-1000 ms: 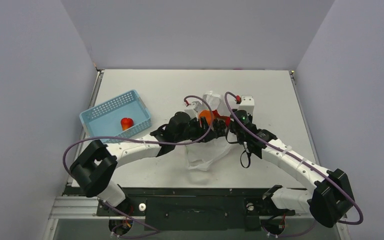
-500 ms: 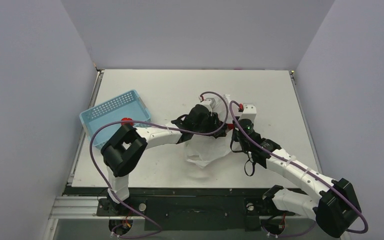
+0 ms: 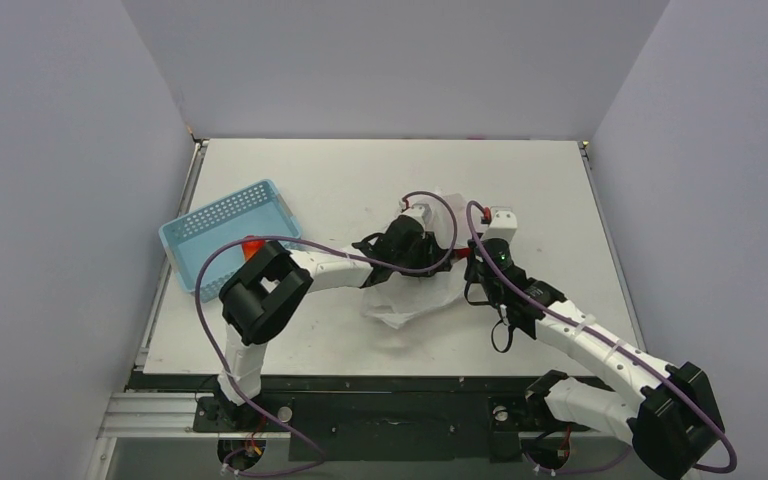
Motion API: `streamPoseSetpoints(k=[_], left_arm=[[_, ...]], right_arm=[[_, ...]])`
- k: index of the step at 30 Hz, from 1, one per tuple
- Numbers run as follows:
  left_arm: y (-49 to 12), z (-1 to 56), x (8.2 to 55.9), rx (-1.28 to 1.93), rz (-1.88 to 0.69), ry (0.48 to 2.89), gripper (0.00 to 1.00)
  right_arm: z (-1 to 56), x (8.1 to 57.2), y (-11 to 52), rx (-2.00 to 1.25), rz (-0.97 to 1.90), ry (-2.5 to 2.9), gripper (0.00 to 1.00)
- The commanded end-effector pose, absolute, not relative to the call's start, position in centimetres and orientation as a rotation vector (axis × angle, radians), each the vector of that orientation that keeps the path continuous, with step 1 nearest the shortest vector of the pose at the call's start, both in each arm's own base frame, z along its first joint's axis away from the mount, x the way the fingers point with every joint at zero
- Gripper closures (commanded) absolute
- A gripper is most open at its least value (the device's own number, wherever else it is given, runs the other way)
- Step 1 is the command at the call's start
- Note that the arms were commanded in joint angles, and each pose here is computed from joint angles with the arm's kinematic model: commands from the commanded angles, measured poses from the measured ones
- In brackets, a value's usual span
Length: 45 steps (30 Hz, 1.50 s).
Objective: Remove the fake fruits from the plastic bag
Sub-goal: Take out the fake fruit from the plastic bag.
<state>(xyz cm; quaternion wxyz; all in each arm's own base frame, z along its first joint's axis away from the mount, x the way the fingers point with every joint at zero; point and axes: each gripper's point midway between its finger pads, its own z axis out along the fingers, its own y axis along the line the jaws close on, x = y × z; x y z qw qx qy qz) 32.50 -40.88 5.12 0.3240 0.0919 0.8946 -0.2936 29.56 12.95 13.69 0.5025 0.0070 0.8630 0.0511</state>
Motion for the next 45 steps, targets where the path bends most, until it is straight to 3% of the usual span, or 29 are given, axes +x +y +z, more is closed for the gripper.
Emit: streamPoseSetpoints(k=[1, 5, 9, 10, 13, 16, 22, 29, 36, 38, 45], left_arm=[[-42.0, 5.7, 34.3, 0.210, -0.764, 2.290, 0.62], [-42.1, 4.3, 34.4, 0.205, -0.747, 2.314, 0.69], [-41.9, 4.5, 34.3, 0.199, -0.748, 2.309, 0.89], [-41.9, 5.1, 34.3, 0.193, -0.754, 2.299, 0.93], [-41.8, 6.3, 34.3, 0.182, -0.769, 2.283, 1.00], [-42.1, 8.0, 34.2, 0.172, -0.809, 2.256, 1.00], [-42.4, 11.0, 33.9, 0.136, -0.879, 2.205, 1.00], [-42.7, 15.5, 33.7, 0.087, -0.981, 2.118, 1.00], [-42.8, 19.2, 32.6, 0.061, -1.038, 2.067, 1.00], [-42.7, 20.3, 32.1, 0.059, -1.056, 2.055, 1.00], [-41.4, 24.0, 30.1, 0.059, -1.104, 2.038, 1.00]], right_arm=[[14.0, 29.9, 13.6, 0.050, 0.198, 2.049, 0.91], [12.3, 29.8, 13.6, 0.064, 0.189, 2.082, 0.93], [10.8, 29.7, 13.1, 0.092, 0.143, 2.124, 0.89], [10.4, 29.7, 13.0, 0.095, 0.131, 2.137, 0.86], [9.5, 29.5, 12.8, 0.123, 0.114, 2.164, 0.61], [8.3, 29.2, 12.7, 0.150, 0.110, 2.192, 0.46], [7.5, 28.6, 12.0, 0.216, 0.120, 2.189, 0.37], [6.1, 27.7, 11.3, 0.255, 0.111, 2.205, 0.51], [7.4, 27.3, 10.5, 0.301, 0.167, 2.100, 0.95], [7.7, 27.4, 10.4, 0.311, 0.175, 2.075, 1.00], [9.2, 27.6, 10.9, 0.298, 0.244, 2.011, 1.00]])
